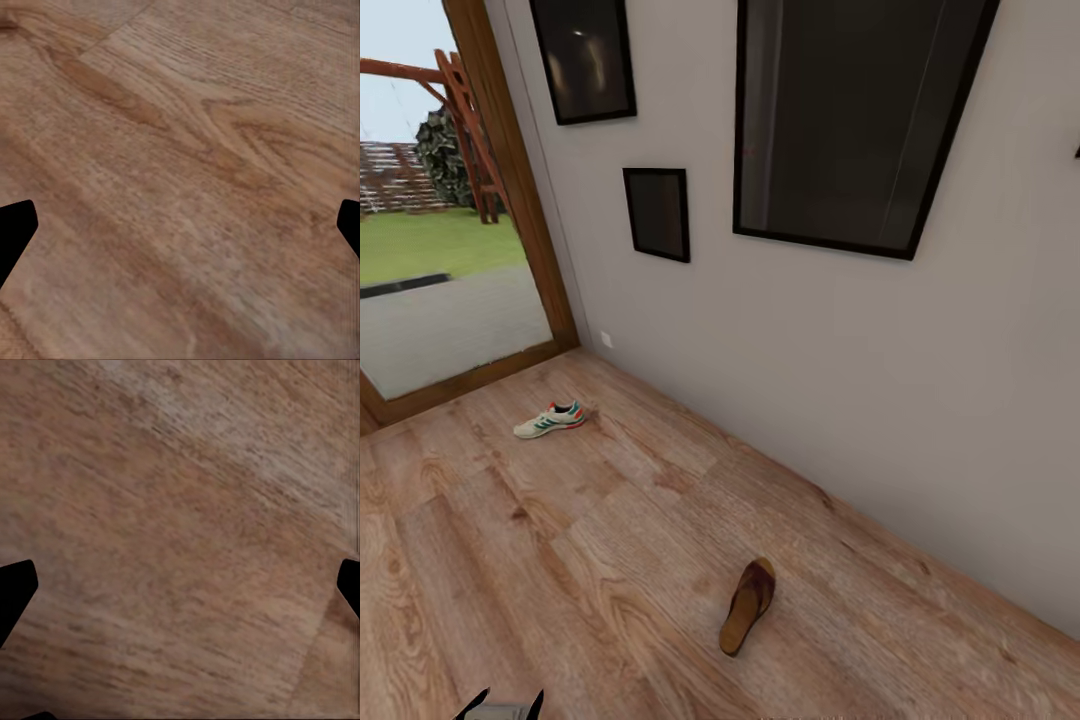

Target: Pick up the two gym shoes and the two sandals from the corridor floor and place them onto the hallstand (shoe rack) in the corridor, making sure they are on the rack and not on the floor. Arrange them so the two gym shoes are next to each other and the two sandals are next to each other.

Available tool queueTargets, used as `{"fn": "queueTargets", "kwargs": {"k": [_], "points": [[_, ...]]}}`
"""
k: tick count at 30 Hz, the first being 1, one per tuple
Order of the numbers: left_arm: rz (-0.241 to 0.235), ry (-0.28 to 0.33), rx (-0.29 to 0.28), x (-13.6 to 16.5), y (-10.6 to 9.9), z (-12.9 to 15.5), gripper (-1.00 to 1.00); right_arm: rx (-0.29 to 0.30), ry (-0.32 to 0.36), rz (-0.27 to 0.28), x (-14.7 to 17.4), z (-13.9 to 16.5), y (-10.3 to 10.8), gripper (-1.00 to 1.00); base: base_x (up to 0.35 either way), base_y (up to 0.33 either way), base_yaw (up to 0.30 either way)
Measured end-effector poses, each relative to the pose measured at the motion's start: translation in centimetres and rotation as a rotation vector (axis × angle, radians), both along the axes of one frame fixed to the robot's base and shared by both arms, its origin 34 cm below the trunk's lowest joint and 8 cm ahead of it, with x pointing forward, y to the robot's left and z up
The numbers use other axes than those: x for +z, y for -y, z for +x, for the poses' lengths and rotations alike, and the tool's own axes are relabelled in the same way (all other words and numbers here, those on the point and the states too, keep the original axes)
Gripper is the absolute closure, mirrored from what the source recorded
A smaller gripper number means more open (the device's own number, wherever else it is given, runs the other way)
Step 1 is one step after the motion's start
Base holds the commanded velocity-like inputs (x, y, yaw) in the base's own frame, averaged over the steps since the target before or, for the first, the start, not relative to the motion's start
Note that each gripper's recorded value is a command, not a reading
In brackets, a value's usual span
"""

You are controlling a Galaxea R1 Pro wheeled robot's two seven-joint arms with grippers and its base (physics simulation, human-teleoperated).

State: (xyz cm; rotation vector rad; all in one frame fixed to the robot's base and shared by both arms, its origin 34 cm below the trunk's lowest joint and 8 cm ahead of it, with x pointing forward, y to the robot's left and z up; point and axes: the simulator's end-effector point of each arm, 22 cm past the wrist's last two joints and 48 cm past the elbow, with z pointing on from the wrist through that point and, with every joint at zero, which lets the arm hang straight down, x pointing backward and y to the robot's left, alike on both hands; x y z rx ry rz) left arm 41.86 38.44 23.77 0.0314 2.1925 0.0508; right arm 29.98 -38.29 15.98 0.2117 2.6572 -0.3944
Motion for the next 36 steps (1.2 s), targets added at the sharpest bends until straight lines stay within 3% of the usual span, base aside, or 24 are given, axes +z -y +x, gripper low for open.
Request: {"fn": "queueTargets", "kwargs": {"k": [36], "points": [[0.0,0.0,-0.001,-0.02,0.06,-0.01,-1.0,0.0,0.0,0.0,0.0,0.0,0.0,-1.0,0.0,0.0,-0.28]]}}
